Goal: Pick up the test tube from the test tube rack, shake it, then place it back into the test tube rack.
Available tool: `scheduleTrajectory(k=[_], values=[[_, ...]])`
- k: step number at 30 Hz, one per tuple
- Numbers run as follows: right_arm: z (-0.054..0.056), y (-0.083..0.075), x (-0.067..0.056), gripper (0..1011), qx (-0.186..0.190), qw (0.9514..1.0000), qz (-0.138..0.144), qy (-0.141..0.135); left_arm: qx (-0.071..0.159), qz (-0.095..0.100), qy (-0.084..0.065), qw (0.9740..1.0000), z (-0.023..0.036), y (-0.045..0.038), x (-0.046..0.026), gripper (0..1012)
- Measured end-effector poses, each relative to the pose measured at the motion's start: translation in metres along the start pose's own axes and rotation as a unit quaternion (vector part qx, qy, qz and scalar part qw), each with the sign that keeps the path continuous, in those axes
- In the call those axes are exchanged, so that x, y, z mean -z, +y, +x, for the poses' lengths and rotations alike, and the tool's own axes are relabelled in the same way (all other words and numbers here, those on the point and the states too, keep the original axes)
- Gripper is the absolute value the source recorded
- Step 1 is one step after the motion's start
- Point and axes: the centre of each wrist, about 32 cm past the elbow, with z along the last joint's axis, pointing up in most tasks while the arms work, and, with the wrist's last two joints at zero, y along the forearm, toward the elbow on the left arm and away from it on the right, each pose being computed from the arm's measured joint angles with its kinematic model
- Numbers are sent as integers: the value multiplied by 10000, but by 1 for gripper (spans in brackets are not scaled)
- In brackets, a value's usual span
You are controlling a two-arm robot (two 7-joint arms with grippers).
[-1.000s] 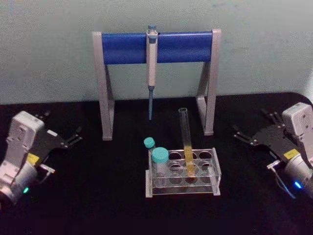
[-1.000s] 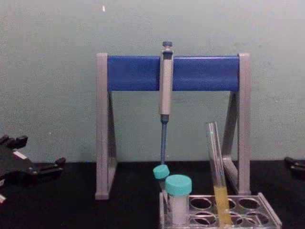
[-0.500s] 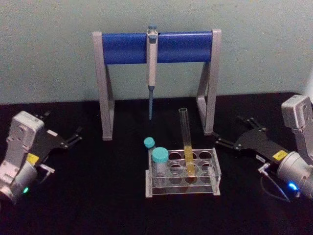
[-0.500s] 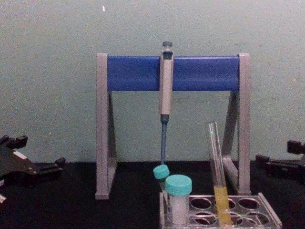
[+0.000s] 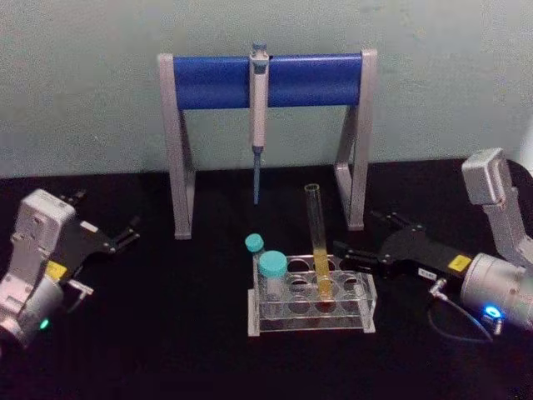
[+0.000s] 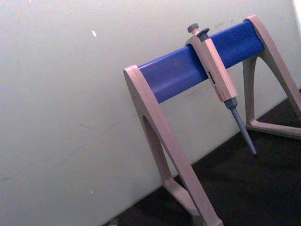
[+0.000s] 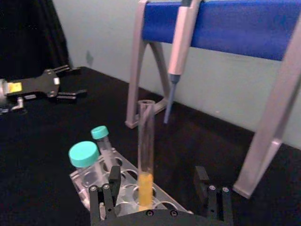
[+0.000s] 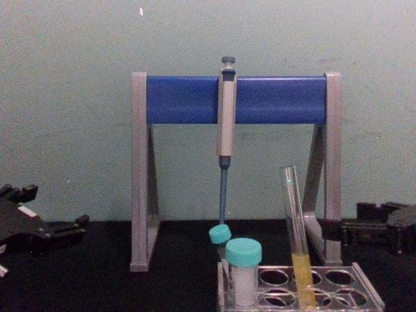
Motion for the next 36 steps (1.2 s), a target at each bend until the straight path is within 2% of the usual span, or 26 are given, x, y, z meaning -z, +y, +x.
scheduleTrajectory(k=[12, 25, 36], values=[[76, 248, -94, 1000, -399, 9989, -223, 90, 0, 0, 0, 10000, 0, 0, 0, 1010], [182, 554, -155, 1000, -554, 9977, -390, -73, -1, 0, 0, 10000, 0, 0, 0, 1010], [221, 703, -168, 1000, -603, 9967, -474, -251, 0, -1, 0, 10000, 0, 0, 0, 1009]])
